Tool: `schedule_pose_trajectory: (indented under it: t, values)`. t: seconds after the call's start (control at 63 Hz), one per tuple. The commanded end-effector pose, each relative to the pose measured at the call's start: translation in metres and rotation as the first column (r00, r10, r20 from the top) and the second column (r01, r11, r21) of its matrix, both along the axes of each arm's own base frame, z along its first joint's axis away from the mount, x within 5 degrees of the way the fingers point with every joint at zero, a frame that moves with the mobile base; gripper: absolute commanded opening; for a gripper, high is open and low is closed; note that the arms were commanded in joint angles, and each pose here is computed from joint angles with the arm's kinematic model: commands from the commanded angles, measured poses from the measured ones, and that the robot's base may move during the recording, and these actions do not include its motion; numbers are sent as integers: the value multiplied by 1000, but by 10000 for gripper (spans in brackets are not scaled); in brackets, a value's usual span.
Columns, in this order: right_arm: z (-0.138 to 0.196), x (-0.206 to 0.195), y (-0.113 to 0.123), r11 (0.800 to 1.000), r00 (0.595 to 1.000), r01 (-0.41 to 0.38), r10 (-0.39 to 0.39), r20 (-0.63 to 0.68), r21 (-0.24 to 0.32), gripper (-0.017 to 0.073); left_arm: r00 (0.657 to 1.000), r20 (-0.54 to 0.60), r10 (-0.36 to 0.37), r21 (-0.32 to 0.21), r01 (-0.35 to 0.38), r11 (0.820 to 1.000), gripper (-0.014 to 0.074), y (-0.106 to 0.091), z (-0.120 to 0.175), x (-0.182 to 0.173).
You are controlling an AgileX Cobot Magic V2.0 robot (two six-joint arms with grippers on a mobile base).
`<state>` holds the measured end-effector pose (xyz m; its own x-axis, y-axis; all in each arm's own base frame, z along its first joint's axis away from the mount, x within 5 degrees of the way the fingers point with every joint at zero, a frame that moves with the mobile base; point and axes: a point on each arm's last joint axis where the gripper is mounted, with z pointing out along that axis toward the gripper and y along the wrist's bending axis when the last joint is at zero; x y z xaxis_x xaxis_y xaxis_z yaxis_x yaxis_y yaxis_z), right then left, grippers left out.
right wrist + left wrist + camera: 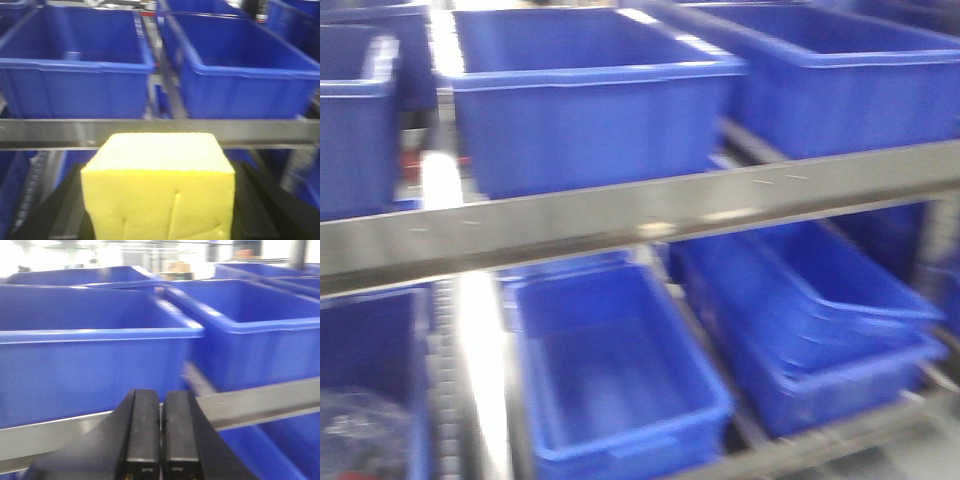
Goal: Place yellow foam block on left shelf second layer
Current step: 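Move the held block over an open blue bin on the shelf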
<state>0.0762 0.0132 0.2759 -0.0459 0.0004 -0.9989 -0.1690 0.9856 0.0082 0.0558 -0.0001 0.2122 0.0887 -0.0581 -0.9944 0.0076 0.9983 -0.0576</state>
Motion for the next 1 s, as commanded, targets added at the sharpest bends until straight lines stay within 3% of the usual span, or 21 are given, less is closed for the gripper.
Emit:
schedule_pose_trajectory:
  t: [0.0,0.984]
  values:
    - [17,0,-1,1000,994,8,-9,112,5,450,997,75,-1,-9,2,1000,124,0,0,-1]
    - [17,0,0,1000,994,6,-7,112,5,450,997,75,-1,-9,2,1000,124,0,0,-1]
